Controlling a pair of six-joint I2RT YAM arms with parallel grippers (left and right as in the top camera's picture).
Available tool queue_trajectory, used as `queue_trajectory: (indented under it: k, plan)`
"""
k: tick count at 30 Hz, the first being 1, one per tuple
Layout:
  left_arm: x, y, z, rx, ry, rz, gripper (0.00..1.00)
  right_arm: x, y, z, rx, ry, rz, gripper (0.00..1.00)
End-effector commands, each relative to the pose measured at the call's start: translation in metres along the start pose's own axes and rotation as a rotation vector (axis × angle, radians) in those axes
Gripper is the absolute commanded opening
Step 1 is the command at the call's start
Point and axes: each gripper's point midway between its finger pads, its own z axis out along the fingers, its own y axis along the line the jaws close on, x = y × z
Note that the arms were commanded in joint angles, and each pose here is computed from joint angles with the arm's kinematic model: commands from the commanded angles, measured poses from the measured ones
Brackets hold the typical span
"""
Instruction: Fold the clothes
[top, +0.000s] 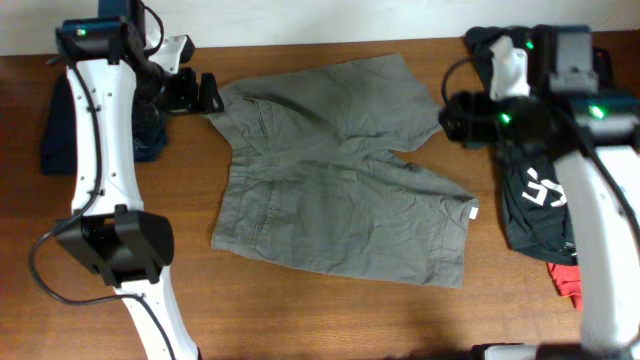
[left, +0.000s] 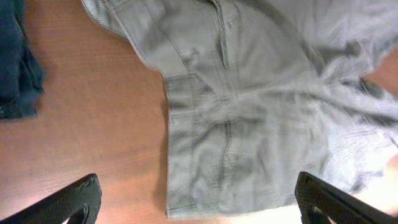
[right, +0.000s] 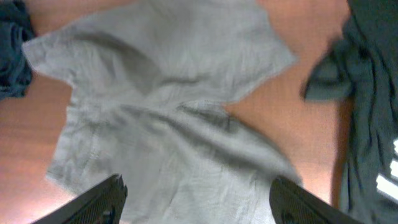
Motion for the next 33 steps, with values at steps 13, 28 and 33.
queue_trajectory:
  k: [13, 28, 33]
  plan:
    - [0.037, -0.019, -0.036, -0.046, 0.018, -0.081, 0.99, 0.091, -0.029, -0.046, 0.241, 0.245, 0.314, 0.73]
    - [0.155, 0.002, 0.051, -0.164, 0.188, -0.279, 0.99, 0.209, -0.029, 0.02, 0.328, 0.596, 0.348, 0.73]
    - [0.188, 0.002, 0.105, -0.083, 0.246, -0.195, 0.99, 0.232, -0.034, 0.048, 0.344, 0.617, 0.368, 0.75]
